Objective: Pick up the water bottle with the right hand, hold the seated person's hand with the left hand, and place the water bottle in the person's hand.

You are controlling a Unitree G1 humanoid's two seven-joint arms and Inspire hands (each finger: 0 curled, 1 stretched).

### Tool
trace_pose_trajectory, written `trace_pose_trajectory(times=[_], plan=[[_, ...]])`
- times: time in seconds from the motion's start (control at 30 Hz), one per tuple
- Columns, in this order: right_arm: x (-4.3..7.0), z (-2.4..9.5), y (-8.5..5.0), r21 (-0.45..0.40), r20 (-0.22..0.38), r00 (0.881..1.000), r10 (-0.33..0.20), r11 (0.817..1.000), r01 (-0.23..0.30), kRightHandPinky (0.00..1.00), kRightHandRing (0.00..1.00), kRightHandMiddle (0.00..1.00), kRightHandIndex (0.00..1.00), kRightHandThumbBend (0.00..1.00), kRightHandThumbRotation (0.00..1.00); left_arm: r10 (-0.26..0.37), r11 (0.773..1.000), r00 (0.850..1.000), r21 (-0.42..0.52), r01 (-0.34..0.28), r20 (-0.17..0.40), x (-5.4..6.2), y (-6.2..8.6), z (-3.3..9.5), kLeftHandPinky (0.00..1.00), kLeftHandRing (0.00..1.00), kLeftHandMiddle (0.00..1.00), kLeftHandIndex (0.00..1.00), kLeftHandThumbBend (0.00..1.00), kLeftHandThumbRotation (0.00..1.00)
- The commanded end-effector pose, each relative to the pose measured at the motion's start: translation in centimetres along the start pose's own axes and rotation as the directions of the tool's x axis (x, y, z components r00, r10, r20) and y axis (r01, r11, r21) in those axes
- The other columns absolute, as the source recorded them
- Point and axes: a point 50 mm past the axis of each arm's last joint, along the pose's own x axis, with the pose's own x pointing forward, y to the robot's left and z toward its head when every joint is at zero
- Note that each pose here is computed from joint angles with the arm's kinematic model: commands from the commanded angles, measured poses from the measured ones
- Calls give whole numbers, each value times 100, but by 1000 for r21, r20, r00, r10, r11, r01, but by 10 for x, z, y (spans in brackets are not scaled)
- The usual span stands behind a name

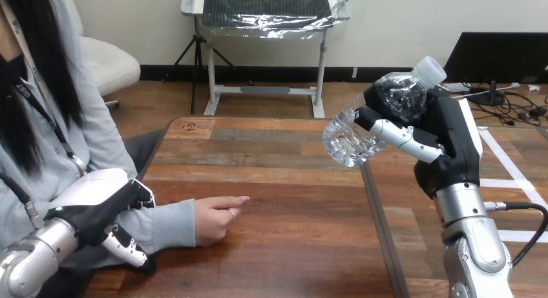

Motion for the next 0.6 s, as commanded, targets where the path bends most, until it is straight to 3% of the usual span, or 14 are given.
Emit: trace_pose_trajectory(times=[0.0, 0.57], plan=[[16, 25, 5, -4, 109, 994, 16, 1000, -16, 30, 37, 45, 46, 65, 0, 6, 1000, 1000, 11, -6, 28, 7, 6, 6, 28, 33, 38, 36, 89, 0], [20, 18, 12, -21, 90, 995, 48, 999, -47, 31, 38, 46, 46, 64, 0, 35, 999, 997, 9, -36, 65, 7, 15, 14, 22, 27, 32, 30, 77, 0]])
